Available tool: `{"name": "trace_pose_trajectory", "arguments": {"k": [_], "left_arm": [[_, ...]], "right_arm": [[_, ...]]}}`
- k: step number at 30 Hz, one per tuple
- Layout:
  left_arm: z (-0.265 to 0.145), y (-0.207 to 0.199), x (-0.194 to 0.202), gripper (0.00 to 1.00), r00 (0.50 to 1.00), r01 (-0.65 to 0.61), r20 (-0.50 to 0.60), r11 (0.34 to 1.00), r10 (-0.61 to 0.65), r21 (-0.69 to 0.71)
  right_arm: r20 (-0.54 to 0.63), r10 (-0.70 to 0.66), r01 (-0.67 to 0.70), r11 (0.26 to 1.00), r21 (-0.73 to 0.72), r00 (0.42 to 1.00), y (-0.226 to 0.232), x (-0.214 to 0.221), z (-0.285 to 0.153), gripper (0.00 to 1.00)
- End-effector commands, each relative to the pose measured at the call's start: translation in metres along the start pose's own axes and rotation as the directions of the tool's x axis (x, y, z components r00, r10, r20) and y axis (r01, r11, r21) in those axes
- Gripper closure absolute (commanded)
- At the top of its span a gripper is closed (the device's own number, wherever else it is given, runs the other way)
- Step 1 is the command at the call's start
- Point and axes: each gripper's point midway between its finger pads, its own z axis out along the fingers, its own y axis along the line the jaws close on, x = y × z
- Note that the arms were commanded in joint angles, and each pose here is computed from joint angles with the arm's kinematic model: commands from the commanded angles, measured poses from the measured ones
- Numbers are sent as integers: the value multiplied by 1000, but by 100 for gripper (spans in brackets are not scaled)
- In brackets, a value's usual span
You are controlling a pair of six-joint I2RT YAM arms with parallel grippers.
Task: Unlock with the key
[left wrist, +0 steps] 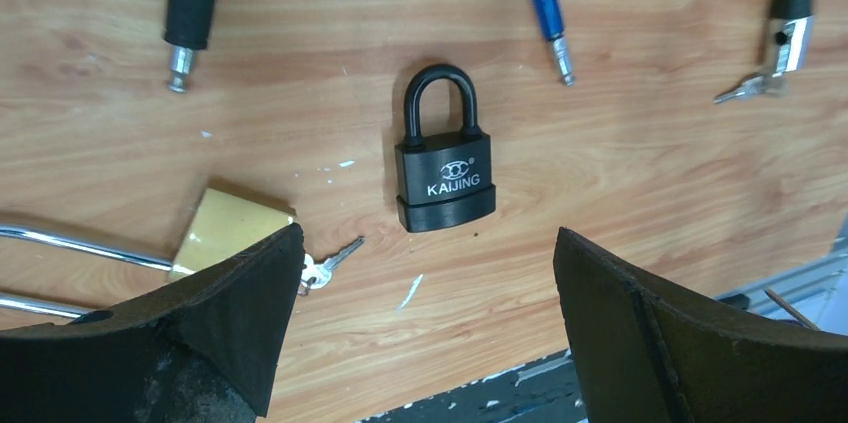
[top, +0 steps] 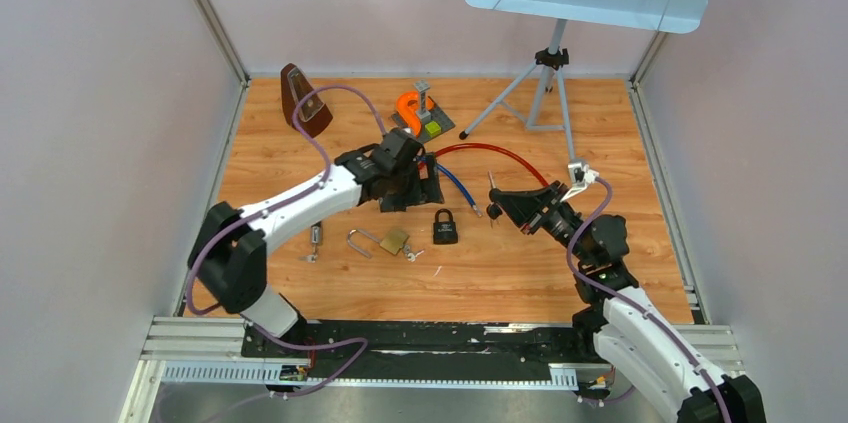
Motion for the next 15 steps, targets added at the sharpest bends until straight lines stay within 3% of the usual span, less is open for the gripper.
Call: {"name": "trace_pose_trajectory", "arguments": {"k": [1, 15], "left_arm": [[23, 1, 23, 0, 994, 10, -109, 993, -23, -118], [91, -6, 54, 0, 967, -69, -253, 980, 19, -189]], "right_arm": [[47, -44, 43, 999, 18, 998, -1, -11, -4, 100], [58, -38, 35, 999, 36, 998, -6, -12, -8, 100]]}}
